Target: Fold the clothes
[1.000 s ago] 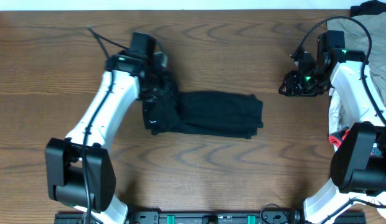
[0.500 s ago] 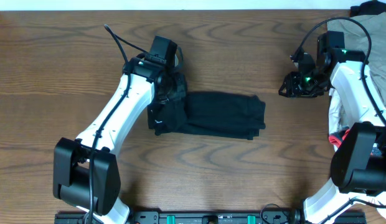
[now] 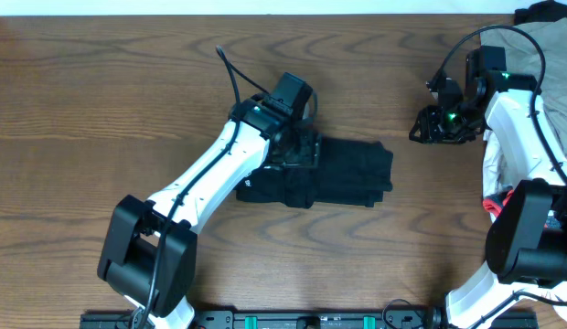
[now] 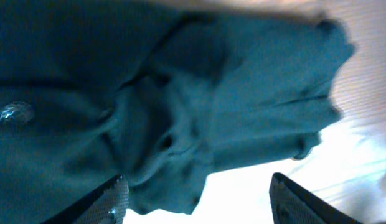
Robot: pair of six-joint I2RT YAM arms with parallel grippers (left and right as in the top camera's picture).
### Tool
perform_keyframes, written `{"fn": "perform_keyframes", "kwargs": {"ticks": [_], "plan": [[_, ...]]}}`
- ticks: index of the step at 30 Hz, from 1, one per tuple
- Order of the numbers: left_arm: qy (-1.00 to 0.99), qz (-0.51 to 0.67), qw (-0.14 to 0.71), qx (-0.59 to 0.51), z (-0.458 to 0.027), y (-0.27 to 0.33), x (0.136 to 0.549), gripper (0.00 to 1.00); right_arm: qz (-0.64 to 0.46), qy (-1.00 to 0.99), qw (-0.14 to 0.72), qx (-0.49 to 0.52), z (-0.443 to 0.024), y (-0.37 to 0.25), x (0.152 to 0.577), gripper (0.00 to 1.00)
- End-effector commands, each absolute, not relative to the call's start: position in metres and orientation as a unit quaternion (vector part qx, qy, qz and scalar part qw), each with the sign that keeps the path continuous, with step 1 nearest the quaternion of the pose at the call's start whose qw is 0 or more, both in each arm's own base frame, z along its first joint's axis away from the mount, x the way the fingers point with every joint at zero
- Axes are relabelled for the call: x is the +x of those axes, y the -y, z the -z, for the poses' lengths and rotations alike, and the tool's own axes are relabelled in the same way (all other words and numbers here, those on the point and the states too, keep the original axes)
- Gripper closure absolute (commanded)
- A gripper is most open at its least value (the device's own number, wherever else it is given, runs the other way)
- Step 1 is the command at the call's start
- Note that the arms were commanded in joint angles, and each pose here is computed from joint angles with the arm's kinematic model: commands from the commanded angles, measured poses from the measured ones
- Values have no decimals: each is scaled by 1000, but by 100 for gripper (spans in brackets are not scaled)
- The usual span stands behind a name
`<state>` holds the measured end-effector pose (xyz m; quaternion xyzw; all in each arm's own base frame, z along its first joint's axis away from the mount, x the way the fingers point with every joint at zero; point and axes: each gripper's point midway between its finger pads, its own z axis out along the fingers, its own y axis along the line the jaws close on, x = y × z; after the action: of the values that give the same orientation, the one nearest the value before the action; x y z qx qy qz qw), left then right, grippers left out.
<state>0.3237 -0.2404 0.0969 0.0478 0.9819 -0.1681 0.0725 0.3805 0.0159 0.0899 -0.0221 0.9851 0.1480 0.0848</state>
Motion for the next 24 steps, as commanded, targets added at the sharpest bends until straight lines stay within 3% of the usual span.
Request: {"fn": "perform_keyframes", "kwargs": {"ticks": [1, 11, 15, 24], "plan": [[-986, 131, 96, 45, -104, 208, 339, 27, -151, -984, 91, -30, -94, -17, 382, 56], [-989, 92, 112, -32, -97, 146, 369, 28, -175, -980, 91, -33, -96, -26, 382, 59], [-992, 84, 89, -32, -82, 146, 361, 36, -183, -979, 89, -33, -97, -29, 380, 65], [-998, 51, 12, -36, -29, 134, 327, 37, -284, -946, 103, -119, -114, -87, 376, 65]]}}
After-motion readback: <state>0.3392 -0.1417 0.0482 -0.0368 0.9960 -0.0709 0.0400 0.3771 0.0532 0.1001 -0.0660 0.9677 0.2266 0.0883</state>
